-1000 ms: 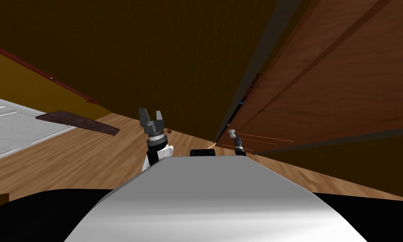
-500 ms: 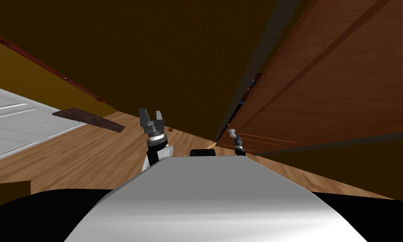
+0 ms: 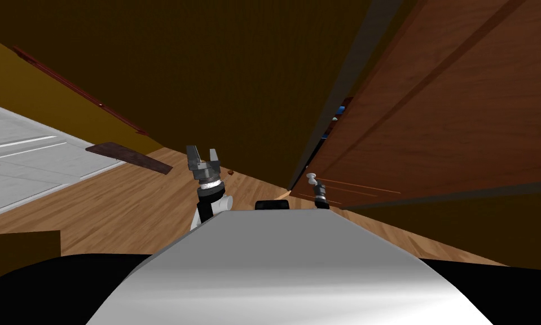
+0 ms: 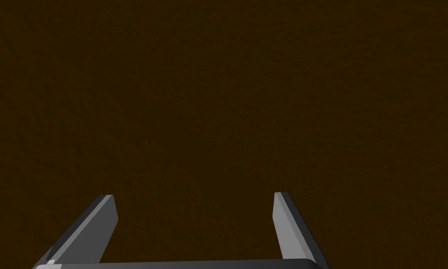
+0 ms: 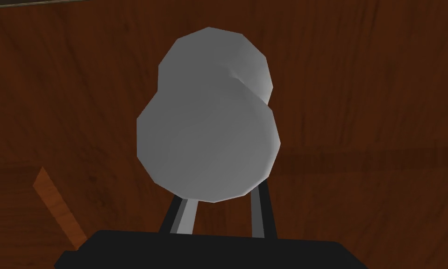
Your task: Pull the door open
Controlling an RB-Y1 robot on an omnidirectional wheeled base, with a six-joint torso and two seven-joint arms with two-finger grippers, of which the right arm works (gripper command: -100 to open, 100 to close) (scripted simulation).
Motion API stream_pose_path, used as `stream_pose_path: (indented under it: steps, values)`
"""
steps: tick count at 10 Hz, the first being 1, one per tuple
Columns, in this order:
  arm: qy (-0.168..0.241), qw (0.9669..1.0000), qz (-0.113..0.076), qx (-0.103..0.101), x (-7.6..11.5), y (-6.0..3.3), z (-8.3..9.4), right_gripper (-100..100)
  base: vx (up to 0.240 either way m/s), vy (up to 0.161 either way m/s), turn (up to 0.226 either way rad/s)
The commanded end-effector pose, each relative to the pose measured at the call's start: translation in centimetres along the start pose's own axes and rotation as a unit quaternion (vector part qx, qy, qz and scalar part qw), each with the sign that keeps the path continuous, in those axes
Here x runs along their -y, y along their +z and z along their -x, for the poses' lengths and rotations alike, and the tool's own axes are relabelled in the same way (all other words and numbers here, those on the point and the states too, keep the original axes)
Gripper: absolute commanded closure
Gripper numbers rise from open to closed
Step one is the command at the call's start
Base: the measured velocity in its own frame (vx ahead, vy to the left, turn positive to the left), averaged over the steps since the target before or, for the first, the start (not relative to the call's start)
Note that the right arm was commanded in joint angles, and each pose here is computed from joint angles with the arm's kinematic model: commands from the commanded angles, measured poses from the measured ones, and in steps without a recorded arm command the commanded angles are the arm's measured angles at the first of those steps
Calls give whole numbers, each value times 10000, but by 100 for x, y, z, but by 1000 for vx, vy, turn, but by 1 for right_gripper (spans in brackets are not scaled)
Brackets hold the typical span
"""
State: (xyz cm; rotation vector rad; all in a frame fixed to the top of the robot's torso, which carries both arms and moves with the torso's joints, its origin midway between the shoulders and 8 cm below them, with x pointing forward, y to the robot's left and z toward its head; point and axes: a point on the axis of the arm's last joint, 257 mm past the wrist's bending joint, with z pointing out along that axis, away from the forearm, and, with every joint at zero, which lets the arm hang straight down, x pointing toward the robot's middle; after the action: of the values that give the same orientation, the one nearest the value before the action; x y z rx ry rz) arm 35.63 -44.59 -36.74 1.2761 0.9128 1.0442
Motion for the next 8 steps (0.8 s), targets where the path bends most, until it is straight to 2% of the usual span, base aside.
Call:
stream_pose_path:
  steps: [1, 2, 4, 6, 8]
  values:
    - [310, 9993, 153, -116, -65, 82, -158, 100, -49, -26, 89]
    - [561, 9983, 148, -75, -60, 96, -155, 100, -62, -23, 80]
    - [609, 9980, 148, -76, -60, 96, -155, 100, -32, -10, 19]
    - [1130, 9935, 137, 5, -48, 124, -150, 100, -49, -15, 91]
    - [1204, 9926, 138, 4, -48, 124, -150, 100, -38, -14, 47]
